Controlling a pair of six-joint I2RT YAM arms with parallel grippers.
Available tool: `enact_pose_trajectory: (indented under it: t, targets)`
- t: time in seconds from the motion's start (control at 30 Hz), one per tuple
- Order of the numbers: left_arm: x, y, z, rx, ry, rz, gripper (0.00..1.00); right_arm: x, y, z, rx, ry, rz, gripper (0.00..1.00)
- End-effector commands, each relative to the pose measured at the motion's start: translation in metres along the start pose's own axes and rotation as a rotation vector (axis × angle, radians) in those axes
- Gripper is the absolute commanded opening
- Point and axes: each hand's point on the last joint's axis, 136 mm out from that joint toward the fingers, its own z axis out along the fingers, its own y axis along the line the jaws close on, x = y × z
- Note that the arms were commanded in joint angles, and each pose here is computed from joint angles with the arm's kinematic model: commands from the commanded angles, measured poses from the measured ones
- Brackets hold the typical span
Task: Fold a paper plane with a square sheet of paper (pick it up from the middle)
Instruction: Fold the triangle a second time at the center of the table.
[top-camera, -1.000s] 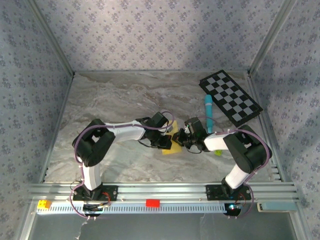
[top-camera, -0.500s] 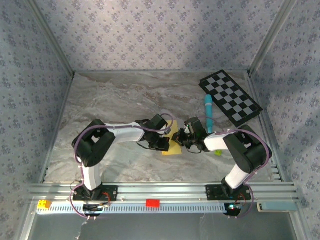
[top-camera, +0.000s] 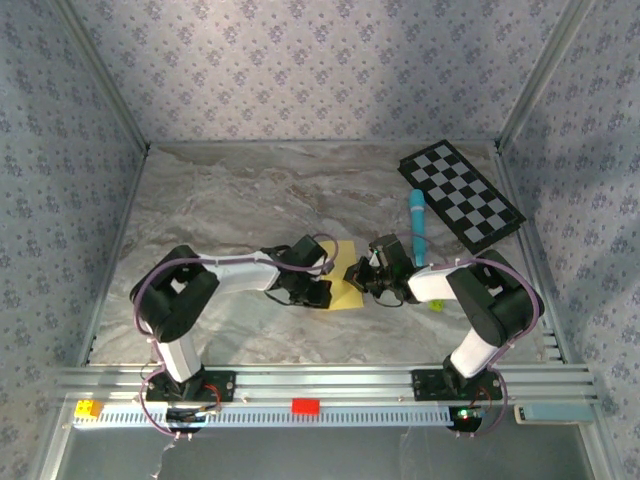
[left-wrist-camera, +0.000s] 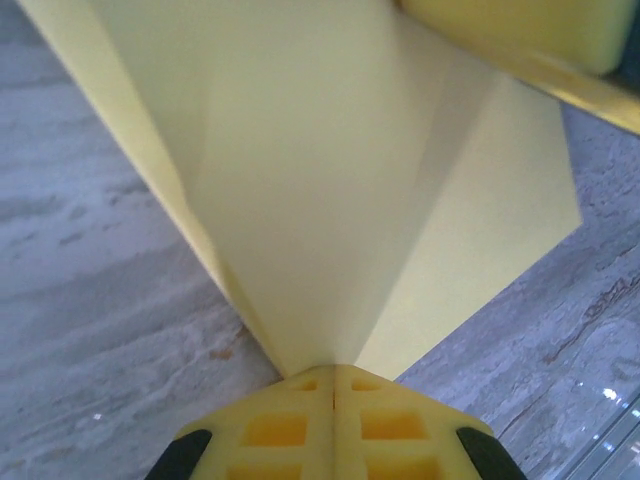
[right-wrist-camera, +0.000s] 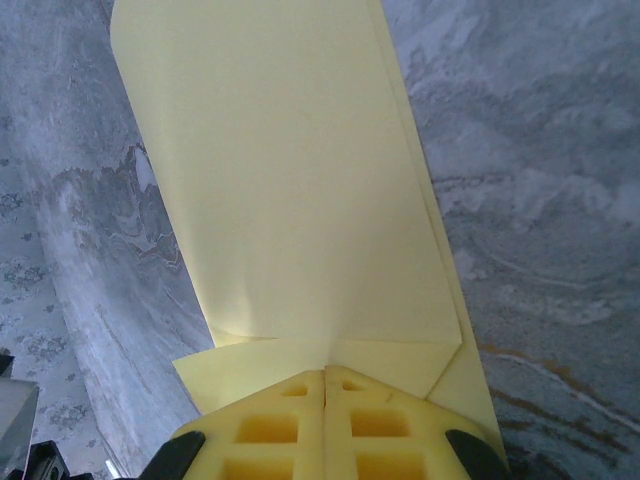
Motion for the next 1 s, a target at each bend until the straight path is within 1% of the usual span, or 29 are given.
enact_pose_trajectory:
  t: [0.0, 0.1, 0.2, 0.33, 0.43, 0.6, 0.77, 0.87, 0.97]
  targets:
    - [0.028, 0.021, -0.004, -0.075, 0.062, -0.043, 0.03, 0.015, -0.058, -0.002, 0.2, 0.03, 0.073, 0.0]
    - [0.032, 0.022, -0.006, -0.068, 0.058, -0.049, 0.03, 0.016, -0.058, -0.002, 0.199, 0.031, 0.075, 0.0]
    - [0.025, 0.013, -0.015, -0.046, 0.022, -0.035, 0.03, 0.015, -0.058, -0.003, 0.197, 0.027, 0.075, 0.0]
    - [0.004, -0.011, -0.038, 0.016, -0.081, 0.004, 0.03, 0.015, -0.057, -0.003, 0.197, 0.026, 0.073, 0.0]
    - [-0.013, -0.026, -0.045, 0.069, -0.129, 0.016, 0.03, 0.016, -0.058, -0.003, 0.197, 0.026, 0.076, 0.0]
    - [-0.033, -0.046, -0.031, 0.135, -0.106, 0.011, 0.03, 0.015, -0.057, -0.002, 0.193, 0.023, 0.078, 0.0]
    - [-0.047, -0.046, -0.013, 0.128, -0.094, -0.002, 0.03, 0.016, -0.057, 0.0, 0.188, 0.027, 0.079, 0.0]
    - [-0.048, -0.038, -0.001, 0.1, -0.07, -0.017, 0.03, 0.016, -0.056, 0.0, 0.186, 0.027, 0.077, 0.0]
    - [-0.039, -0.016, 0.006, 0.005, -0.04, -0.041, 0.03, 0.016, -0.056, -0.001, 0.186, 0.026, 0.074, 0.0]
